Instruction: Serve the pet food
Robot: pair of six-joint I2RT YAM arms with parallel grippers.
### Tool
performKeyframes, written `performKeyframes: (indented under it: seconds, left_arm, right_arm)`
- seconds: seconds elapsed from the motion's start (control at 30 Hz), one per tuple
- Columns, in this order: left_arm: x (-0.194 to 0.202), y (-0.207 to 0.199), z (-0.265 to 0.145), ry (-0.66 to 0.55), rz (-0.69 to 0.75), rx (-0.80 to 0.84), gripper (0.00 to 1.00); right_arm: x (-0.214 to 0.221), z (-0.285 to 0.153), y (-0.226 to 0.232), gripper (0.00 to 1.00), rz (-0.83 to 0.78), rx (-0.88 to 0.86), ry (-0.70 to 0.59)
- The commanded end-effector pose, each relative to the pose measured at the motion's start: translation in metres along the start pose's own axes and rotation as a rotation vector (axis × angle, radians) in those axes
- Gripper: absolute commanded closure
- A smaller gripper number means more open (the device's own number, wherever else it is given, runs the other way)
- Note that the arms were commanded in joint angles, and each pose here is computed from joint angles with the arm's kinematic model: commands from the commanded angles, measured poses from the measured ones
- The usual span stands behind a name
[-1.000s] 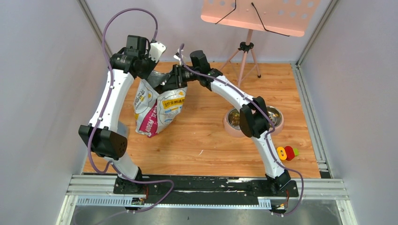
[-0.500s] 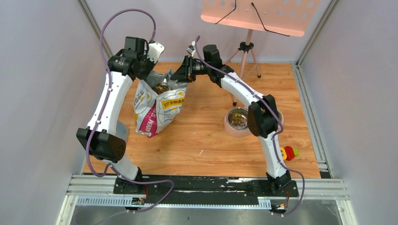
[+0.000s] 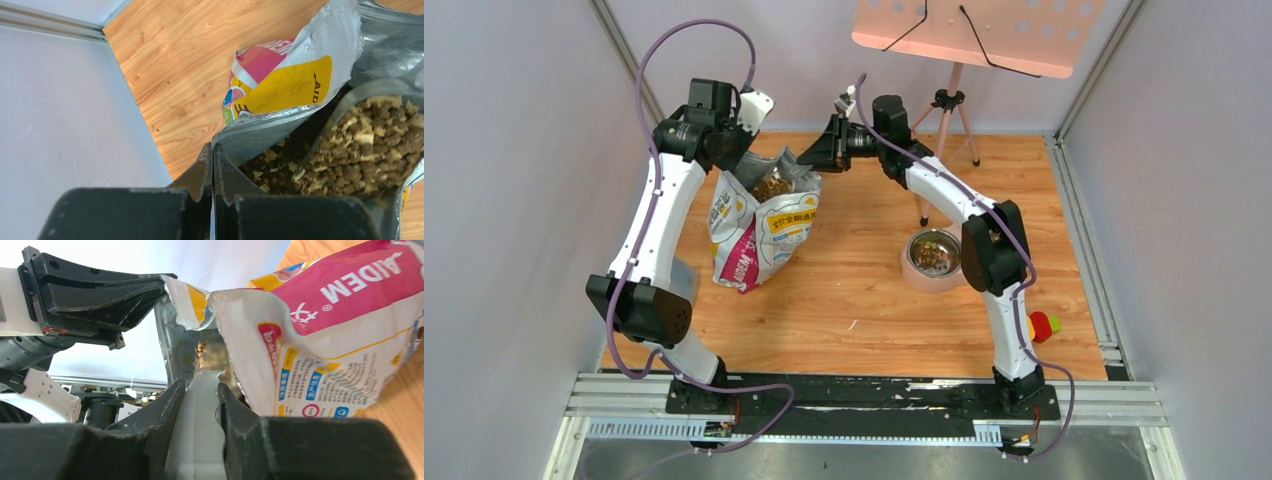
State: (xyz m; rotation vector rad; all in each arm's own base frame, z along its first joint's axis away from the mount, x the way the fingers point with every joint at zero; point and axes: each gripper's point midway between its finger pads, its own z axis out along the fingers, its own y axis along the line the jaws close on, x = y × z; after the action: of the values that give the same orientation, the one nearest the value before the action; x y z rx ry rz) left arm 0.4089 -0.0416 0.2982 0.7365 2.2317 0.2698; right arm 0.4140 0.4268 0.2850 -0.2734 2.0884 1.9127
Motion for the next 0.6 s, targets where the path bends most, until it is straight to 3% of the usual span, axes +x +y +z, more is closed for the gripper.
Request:
performKeyframes:
  seconds: [0.0, 0.1, 0.3, 0.57]
  left_arm:
    - [-0.037, 0.03, -0.029, -0.171, 0.0, -0.114, 1.0]
    - [-0.038, 0.031, -0.03, -0.175, 0.002, -0.116, 1.0]
    - [-0.038, 0.031, -0.032, -0.182, 0.005, -0.117, 1.0]
    - [-0.036, 0.029, -0.033, -0.183, 0.005, -0.114, 1.0]
  right_arm:
    - [-0.01, -0.016, 0.048, 1.0, -0.122, -0.031, -0.04]
    - [-0.014, -0.015, 0.041, 1.0, -0.164, 0.032, -0.073]
    - [-0.018, -0.01, 0.054, 1.0, -0.395, 0.103, -0.138]
    - [-0.028, -0.013, 0.063, 1.0, -0.448, 0.138, -0.195]
